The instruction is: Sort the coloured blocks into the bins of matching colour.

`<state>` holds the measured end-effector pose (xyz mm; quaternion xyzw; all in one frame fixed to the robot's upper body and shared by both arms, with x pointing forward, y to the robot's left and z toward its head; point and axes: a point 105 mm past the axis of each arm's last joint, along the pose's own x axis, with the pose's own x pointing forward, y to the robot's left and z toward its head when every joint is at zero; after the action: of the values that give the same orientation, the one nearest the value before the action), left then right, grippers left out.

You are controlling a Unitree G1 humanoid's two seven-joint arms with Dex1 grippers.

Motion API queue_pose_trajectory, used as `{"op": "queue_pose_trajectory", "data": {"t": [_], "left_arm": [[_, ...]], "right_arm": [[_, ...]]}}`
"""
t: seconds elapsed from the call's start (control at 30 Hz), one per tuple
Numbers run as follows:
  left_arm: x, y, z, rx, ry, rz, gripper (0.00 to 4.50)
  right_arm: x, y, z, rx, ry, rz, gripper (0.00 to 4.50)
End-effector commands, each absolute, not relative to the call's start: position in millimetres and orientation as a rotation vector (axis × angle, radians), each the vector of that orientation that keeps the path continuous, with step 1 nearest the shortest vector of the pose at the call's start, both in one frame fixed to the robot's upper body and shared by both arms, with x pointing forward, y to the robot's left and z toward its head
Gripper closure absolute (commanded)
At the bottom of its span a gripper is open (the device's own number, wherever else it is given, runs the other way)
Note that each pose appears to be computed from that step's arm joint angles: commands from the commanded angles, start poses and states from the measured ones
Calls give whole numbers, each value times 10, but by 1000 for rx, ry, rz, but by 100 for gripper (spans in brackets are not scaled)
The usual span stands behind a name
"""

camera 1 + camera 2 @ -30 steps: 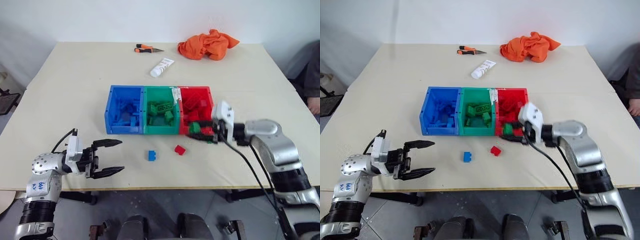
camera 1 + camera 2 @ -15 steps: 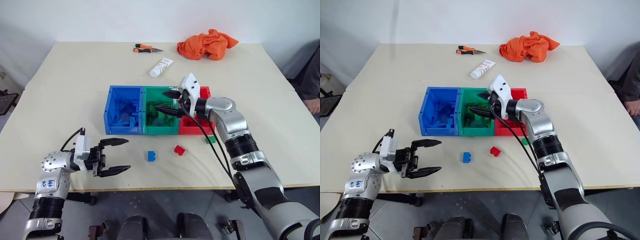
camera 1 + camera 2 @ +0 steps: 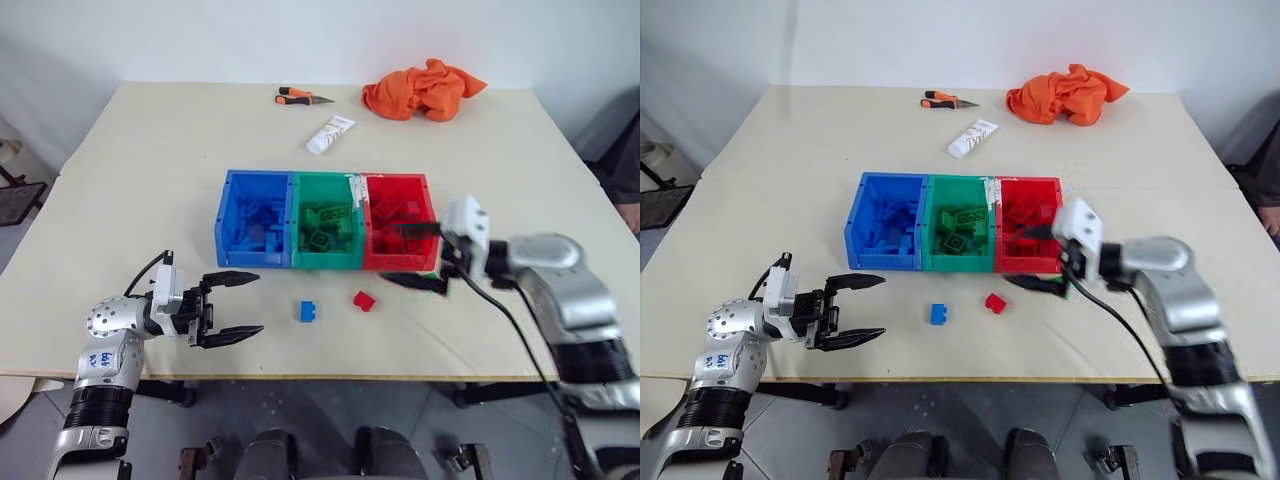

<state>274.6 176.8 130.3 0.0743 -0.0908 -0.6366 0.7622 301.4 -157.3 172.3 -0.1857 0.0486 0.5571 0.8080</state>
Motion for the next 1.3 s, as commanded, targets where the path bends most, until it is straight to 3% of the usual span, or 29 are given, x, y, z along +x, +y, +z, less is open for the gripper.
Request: {"op": "queue_pose_trajectory", "data": {"t": [0.03,0.23,0.47,0.8,1.17,1.3], "left_arm": [[2755,1806,1359,179,-218,-1384,0],[2776,1835,1366,178,-214,-1383,0],[2774,1864,1383,180,-208,-1382,0],[2723,1855,1401,186,-207,-1374,0],[2692,1858,1443,192,-204,-1362,0],[2684,1867,1445,193,-201,-1358,0]], "right_arm": [[2784,-1937,1800,-420,130,1106,5],[2483,-2547,1515,-383,325,881,5],[2437,-2596,1455,-366,342,833,5],[3009,-2245,1115,-203,216,699,5],[3326,-2109,901,-159,194,666,5],[3272,-2062,847,-145,186,679,97]]}}
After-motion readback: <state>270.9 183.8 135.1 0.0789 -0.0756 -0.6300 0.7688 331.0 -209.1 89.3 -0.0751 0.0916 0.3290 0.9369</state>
